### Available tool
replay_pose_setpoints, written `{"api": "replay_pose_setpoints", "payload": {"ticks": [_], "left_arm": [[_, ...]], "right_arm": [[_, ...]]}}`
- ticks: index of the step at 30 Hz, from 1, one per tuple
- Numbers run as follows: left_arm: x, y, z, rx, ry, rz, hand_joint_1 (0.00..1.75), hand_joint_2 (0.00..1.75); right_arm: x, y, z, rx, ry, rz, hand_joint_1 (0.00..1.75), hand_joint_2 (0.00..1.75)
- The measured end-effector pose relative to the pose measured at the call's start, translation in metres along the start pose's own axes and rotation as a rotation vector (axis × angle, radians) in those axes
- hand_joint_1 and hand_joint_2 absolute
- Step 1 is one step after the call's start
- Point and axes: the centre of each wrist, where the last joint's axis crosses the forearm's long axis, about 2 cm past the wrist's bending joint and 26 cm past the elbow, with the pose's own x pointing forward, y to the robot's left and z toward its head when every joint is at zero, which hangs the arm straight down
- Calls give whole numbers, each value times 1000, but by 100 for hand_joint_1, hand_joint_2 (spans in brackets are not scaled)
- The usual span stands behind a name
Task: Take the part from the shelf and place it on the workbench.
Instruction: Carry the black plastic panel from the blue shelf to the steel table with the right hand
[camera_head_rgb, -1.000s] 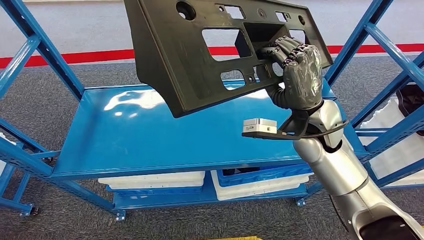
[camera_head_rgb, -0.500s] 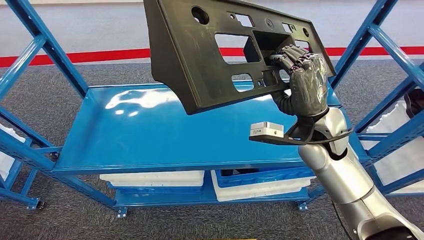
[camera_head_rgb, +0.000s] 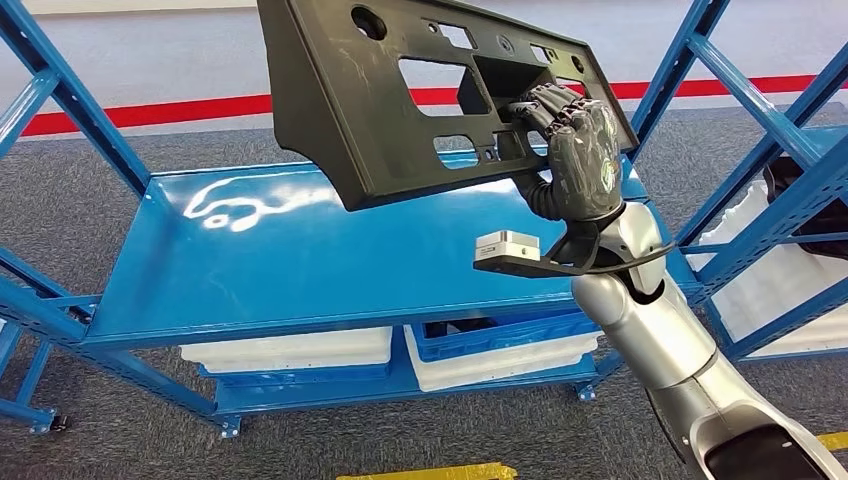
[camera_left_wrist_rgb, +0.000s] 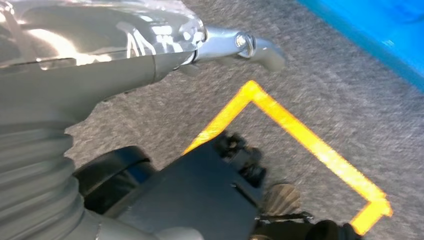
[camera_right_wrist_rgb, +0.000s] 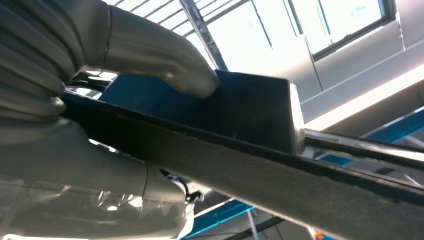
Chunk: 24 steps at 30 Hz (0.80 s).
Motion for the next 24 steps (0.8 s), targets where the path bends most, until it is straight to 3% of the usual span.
{"api": "replay_pose_setpoints", "payload": {"ticks": [24], "left_arm": [[-2,4,0,2,8,-11,0,175]], "right_arm": [[0,5,17,13,26,-1,175,175]]}}
